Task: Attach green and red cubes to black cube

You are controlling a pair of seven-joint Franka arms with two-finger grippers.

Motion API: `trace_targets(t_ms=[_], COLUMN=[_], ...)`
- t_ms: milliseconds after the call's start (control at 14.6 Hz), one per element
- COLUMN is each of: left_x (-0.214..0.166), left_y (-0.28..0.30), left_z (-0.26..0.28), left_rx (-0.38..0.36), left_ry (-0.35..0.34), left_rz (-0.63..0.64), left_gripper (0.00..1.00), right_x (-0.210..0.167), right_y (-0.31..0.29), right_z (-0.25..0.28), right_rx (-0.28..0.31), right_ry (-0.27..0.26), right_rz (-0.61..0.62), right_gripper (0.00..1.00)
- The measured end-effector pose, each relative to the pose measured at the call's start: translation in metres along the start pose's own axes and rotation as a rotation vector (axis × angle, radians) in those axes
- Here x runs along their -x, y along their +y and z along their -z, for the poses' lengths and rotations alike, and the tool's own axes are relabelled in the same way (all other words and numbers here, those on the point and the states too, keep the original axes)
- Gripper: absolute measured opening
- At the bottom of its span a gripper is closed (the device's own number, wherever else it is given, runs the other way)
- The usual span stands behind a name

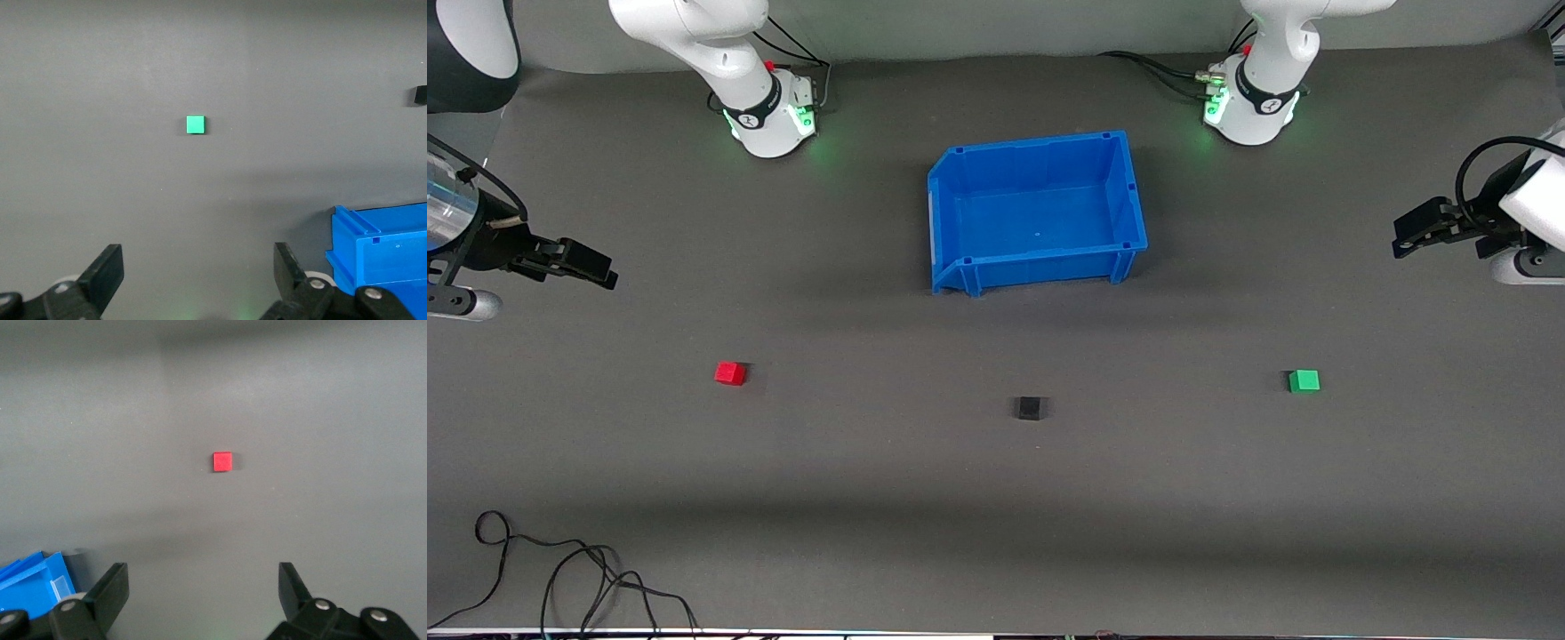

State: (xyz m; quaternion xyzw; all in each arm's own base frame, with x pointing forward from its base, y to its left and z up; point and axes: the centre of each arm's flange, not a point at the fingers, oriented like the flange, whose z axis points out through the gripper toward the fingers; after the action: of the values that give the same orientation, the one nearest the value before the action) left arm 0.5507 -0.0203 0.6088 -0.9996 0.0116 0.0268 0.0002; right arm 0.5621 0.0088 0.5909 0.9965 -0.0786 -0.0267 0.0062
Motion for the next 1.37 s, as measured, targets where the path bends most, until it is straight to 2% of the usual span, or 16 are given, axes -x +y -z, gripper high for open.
trace_targets(t_ms=[959, 1164, 1370], left_x=[-0.002, -0.005, -0.009], left_y=[0.0, -0.002, -0.004], left_z=[0.004, 0.001, -0.003], left_rx=[0.0, 0.001, 0.003], left_ry=[0.009, 0.005, -0.002], left_rz=[0.01, 0.138, 0.366], left_gripper=[1.0, 1.0, 1.0], right_x=[-0.001, -0.001, -0.008], right_y=[0.003, 0.005, 0.003], right_z=[0.0, -0.005, -0.028], right_rx=[0.0, 0.002, 0.003], right_ry=[0.001, -0.008, -0.015], right_rz=[-0.006, -0.009, -0.009], right_gripper=[1.0, 1.0, 1.0])
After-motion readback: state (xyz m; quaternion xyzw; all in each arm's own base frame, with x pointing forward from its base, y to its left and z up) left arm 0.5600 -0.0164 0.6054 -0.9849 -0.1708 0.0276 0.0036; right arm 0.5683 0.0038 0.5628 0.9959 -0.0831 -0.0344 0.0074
